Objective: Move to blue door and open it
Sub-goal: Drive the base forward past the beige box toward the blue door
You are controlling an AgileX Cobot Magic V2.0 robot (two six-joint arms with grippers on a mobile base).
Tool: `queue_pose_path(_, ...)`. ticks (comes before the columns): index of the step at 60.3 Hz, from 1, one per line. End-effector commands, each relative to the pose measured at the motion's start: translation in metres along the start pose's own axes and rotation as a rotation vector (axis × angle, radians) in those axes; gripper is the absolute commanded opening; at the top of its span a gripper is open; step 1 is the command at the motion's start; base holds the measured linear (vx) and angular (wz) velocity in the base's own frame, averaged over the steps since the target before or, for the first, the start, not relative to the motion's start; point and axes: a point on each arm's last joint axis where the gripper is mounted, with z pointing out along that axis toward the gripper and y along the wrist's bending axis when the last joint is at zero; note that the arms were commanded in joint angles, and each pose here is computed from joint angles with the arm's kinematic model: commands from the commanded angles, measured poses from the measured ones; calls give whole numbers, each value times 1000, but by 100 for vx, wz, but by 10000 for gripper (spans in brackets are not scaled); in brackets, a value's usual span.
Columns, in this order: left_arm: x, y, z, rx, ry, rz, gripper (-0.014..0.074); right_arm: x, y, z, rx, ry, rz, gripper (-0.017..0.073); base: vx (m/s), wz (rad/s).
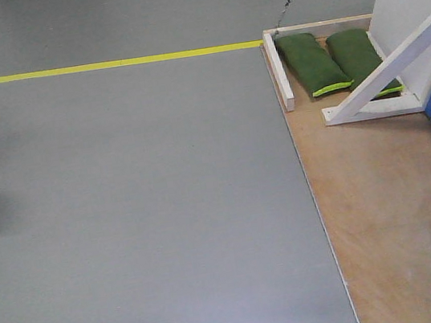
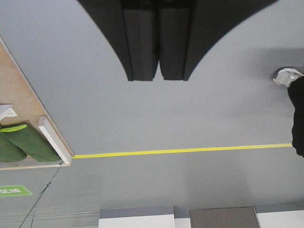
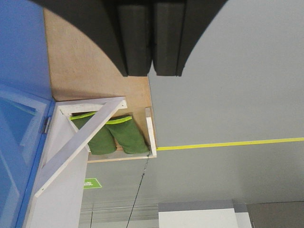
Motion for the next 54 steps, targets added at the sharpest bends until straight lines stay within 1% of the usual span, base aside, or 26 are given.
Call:
queue_pose_path(1,-14,0,-4,7,-122,-6,71,-5,0,0,2,-84,-2,-4,24,-3)
queue_pose_path(32,-14,0,-4,7,-121,-6,71,-5,0,0,2,-84,-2,-4,20,-2)
queue_pose_path(54,-14,0,-4,4,-121,-7,71,-5,0,0,2,-87,-2,-4,13,-1)
